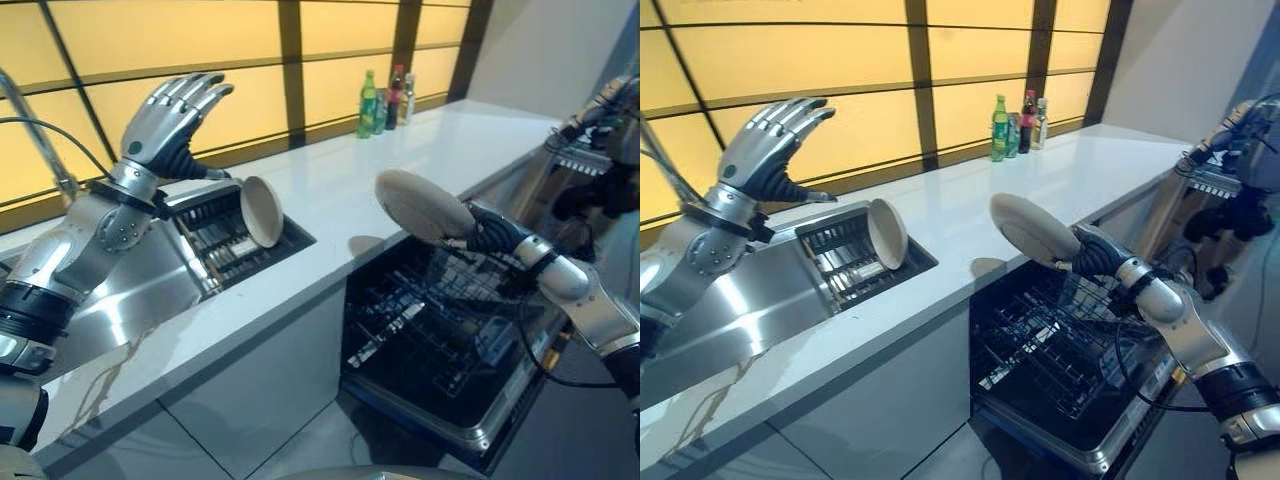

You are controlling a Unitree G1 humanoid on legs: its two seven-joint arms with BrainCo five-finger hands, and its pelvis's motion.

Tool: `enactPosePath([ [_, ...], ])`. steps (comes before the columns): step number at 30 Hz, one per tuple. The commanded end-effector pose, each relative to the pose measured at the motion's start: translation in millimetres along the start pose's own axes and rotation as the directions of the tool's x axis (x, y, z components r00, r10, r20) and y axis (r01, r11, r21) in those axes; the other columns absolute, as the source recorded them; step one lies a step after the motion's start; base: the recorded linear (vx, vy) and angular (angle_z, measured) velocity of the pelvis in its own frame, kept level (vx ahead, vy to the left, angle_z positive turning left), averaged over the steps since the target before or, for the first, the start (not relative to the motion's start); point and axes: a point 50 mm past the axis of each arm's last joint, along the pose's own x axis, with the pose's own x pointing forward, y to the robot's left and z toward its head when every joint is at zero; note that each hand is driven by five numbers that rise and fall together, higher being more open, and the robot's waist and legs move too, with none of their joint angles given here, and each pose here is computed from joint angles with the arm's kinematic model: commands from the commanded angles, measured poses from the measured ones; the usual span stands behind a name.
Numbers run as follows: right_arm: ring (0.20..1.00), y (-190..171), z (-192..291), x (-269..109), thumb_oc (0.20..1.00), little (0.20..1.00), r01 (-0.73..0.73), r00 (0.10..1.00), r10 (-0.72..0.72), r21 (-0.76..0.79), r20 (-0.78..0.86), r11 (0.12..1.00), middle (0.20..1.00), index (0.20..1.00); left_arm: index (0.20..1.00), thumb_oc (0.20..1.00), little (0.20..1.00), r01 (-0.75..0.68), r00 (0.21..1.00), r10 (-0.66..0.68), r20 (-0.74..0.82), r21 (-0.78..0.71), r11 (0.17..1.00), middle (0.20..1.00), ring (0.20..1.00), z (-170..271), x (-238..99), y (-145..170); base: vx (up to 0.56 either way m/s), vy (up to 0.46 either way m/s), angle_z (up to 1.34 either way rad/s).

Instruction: Pick up plates and place into dishwasher.

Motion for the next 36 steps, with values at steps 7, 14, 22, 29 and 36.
enactPosePath([
  [7, 0.2, -5.2, -12.9, -13.5, 0.2, 0.2, -0.151, 0.982, 0.166, 0.155, -0.087, 0.976, 0.2, 0.2, 1.0, 1.0, 1.0, 0.052, 0.988, -0.031, -0.151, 0.139, 0.989, 1.0, 1.0, -41.7, -3.6, 13.3, 0.06, 0.008, -0.12],
  [14, 0.2, 18.0, -28.4, -1.6, 0.2, 0.2, -0.27, 0.936, 0.3, 0.175, -0.181, 0.947, 0.2, 0.2, 1.0, 1.0, 1.0, 0.136, 0.981, -0.101, -0.166, 0.218, 0.966, 1.0, 1.0, -46.0, 10.9, 9.5, 0.0, 0.032, -0.12],
  [22, 0.2, 8.2, -12.6, 48.2, 0.2, 0.2, -0.21, 0.959, 0.225, 0.099, -0.174, 0.973, 0.2, 0.2, 1.0, 1.0, 1.0, 0.153, 0.979, -0.11, -0.171, 0.266, 0.952, 1.0, 1.0, -37.7, 45.0, 11.5, -0.13, 0.032, -0.1],
  [29, 0.2, 5.6, -3.1, 78.8, 0.2, 0.2, -0.221, 0.955, 0.236, 0.098, -0.183, 0.97, 0.2, 0.2, 1.0, 1.0, 1.0, 0.139, 0.979, -0.079, -0.185, 0.334, 0.932, 1.0, 1.0, -34.4, 68.3, 20.2, -0.06, 0.024, 0.03],
  [36, 0.2, 1.6, 3.4, 94.9, 0.2, 0.2, -0.237, 0.946, 0.251, 0.09, -0.206, 0.967, 0.2, 0.2, 1.0, 1.0, 1.0, 0.135, 0.979, -0.064, -0.192, 0.381, 0.915, 1.0, 1.0, -29.1, 86.6, 32.1, -0.05, 0.015, 0.07],
])
